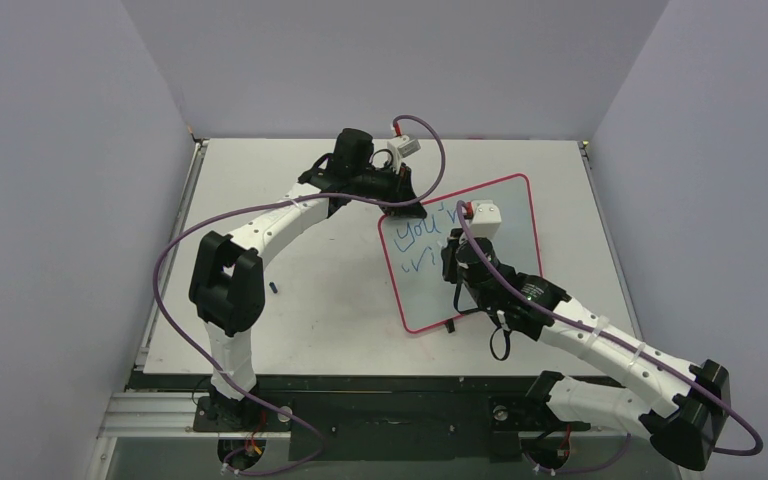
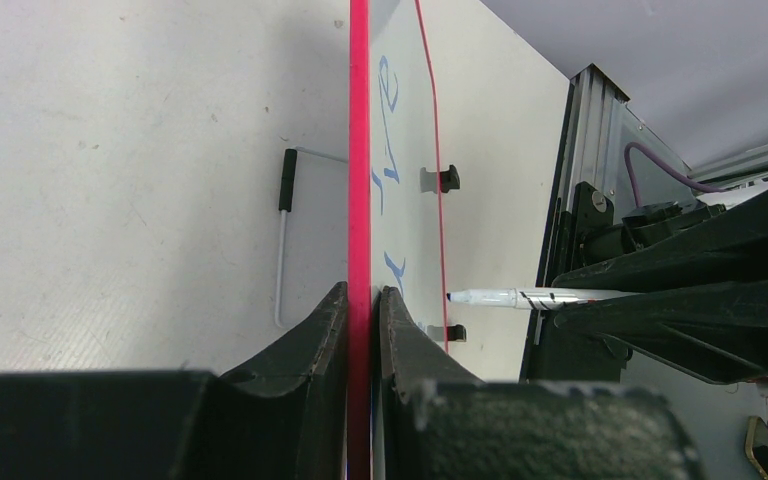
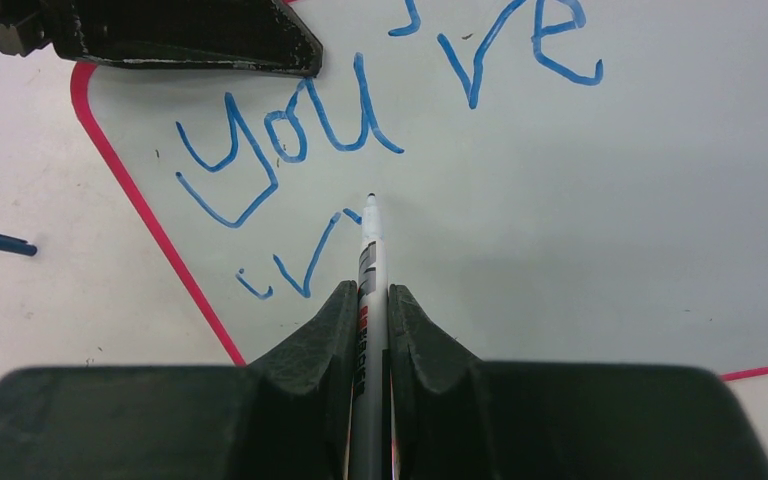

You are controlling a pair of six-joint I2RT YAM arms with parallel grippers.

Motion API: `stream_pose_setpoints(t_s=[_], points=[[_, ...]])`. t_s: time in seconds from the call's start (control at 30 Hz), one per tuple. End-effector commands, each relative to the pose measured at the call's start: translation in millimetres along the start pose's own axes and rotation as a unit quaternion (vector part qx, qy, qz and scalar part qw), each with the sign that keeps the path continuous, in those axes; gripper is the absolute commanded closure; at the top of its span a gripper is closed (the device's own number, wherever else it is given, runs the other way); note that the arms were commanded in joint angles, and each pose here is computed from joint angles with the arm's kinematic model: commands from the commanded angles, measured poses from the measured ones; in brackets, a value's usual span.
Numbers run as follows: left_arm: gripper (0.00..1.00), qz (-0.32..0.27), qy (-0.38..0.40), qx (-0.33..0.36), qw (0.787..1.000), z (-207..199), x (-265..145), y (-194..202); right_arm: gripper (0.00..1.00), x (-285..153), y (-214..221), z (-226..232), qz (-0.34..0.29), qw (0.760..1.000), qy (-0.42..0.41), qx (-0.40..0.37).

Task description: Write a sentence on the whiteboard

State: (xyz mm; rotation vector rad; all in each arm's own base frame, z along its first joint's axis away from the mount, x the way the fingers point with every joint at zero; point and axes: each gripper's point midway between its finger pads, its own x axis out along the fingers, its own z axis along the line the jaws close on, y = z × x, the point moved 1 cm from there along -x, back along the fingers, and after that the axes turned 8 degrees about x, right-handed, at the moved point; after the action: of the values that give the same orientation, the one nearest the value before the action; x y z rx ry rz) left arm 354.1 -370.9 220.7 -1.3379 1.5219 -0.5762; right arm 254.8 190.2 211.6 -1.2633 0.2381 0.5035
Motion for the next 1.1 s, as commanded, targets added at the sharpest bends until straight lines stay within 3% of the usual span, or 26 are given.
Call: stream_pose_setpoints(t_s=[0.0, 0.5, 1.07], points=[[1.00, 0.008, 0.014, 0.039, 0.999, -15, 2, -1, 1.00, 2, -3, -5, -0.010, 1.000, 0.016, 0.010], [1.00, 0.005, 0.006, 0.041, 0.999, -15, 2, -3, 1.00, 21, 24, -11, 0.022, 0.999, 0.029, -0.002], [1.00, 0.006, 0.012, 0.040, 0.999, -15, 4, -1, 1.00, 8, 52, -26, 0.057, 0.998, 0.027, 0.012]])
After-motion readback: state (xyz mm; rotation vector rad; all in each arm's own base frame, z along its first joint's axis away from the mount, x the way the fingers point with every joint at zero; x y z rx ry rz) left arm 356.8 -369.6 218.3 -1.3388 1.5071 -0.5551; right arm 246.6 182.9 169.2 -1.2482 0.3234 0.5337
